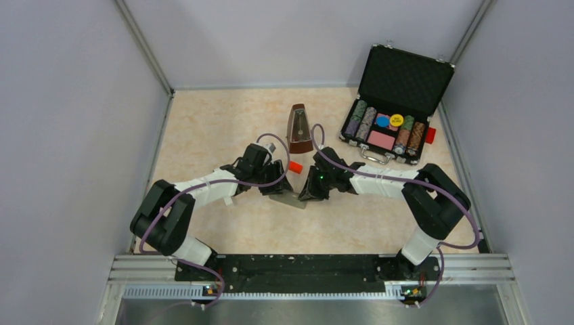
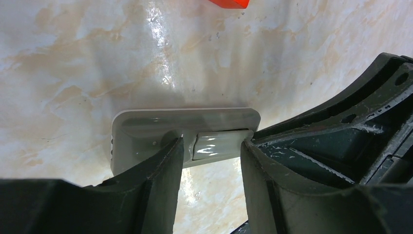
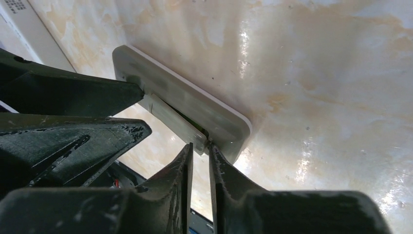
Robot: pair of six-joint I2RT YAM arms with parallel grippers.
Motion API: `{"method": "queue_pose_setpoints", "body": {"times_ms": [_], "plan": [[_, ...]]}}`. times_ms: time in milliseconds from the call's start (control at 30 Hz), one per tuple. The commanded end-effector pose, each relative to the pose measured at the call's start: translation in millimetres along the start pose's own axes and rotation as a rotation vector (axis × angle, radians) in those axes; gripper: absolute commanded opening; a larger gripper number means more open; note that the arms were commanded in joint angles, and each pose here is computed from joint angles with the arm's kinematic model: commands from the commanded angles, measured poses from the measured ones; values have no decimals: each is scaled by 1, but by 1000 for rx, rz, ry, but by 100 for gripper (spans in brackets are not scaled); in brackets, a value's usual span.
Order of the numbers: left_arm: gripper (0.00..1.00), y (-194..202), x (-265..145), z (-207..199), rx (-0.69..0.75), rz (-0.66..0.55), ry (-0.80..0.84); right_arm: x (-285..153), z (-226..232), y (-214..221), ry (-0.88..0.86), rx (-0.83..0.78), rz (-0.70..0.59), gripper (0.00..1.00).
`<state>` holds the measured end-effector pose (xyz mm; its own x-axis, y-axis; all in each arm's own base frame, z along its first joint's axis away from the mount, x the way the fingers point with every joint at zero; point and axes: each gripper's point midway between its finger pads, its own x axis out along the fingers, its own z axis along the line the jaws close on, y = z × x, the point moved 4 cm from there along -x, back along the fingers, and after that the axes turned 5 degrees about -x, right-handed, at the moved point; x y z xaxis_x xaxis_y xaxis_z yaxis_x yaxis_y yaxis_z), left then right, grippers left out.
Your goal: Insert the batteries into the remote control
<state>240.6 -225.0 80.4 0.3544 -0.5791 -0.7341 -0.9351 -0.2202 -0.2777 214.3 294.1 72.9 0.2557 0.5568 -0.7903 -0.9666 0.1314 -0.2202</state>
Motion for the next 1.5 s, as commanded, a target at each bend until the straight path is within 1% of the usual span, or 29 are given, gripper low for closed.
{"method": "queue_pose_setpoints", "body": {"times_ms": [0,333,533,767,933,1133,1300,1367,1467], "plan": [[52,12,4,18,4,37,-79,5,2,-11,32,-7,-50,22],[51,8,3,14,-2,23,-69,-7,6,-15,58,-18,-57,31],[47,-2,-8,-5,18,-31,1,-5,2,-13,73,-20,-47,27],[46,-14,-21,-21,49,-88,56,-10,4,-15,72,-32,-63,27],[40,-18,-29,-38,67,-103,134,-12,8,-18,66,-41,-66,28],[28,-11,-23,-43,52,-51,195,-28,20,-25,23,-57,-114,33],[25,-3,-11,-38,28,5,194,-35,29,-28,-3,-79,-137,34],[23,0,-5,-34,21,26,178,-34,32,-28,-11,-89,-134,32],[22,4,-2,-28,15,43,156,-30,36,-25,-24,-100,-118,25]]}}
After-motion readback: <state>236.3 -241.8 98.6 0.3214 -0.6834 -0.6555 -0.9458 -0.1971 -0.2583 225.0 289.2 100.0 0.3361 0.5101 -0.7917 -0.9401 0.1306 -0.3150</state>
